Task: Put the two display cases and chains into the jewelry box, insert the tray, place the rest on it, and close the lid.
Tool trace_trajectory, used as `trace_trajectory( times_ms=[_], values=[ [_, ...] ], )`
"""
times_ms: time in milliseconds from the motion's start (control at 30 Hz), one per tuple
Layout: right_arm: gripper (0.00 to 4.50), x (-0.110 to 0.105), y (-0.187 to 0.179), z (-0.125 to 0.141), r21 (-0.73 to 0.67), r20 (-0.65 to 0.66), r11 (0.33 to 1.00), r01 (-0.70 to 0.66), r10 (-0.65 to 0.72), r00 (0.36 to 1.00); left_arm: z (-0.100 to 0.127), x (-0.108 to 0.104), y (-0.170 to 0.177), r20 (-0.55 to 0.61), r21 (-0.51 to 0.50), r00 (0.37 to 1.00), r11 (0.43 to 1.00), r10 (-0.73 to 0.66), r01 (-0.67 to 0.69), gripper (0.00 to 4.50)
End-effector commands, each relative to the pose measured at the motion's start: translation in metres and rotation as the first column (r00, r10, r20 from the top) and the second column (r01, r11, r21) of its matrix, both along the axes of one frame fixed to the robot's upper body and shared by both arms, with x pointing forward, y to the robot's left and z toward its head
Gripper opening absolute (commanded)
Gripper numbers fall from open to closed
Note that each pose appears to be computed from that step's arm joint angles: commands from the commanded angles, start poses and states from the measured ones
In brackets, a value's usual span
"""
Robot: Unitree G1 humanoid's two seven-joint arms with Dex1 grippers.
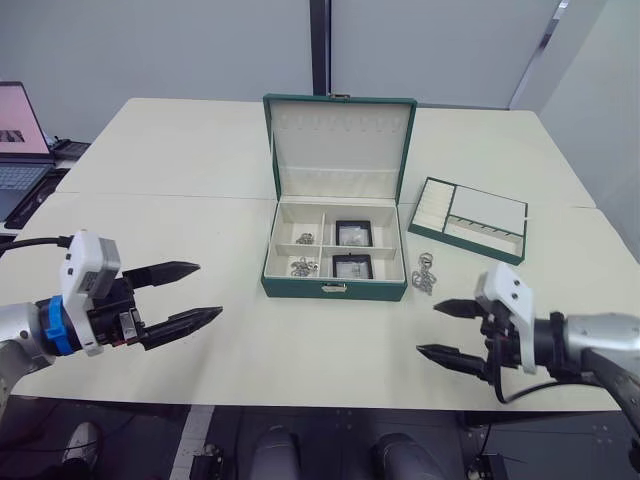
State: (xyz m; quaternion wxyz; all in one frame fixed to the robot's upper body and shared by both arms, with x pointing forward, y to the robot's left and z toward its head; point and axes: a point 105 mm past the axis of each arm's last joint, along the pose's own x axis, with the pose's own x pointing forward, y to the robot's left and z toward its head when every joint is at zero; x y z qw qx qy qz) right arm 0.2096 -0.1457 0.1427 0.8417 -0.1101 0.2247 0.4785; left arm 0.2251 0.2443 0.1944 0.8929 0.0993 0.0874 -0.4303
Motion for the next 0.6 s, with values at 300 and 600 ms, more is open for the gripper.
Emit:
trace_trajectory(
  times_ms=[300, 600],
  values=[
    [4.44, -0.015, -0.018, -0.012, -0.005, 0.036, 1.000, 0.019, -0.019, 0.999, -0.005, -0.008, 0.032, 0.032, 0.033, 0.999, 0.998, 0.044, -0.045, 4.50],
    [4.44, 0.000, -0.020, 0.003, 0.054, 0.082, 0.998, 0.041, -0.046, 0.996, 0.009, -0.004, 0.004, 0.053, 0.006, 0.994, 0.995, -0.095, 0.095, 4.50]
  ],
)
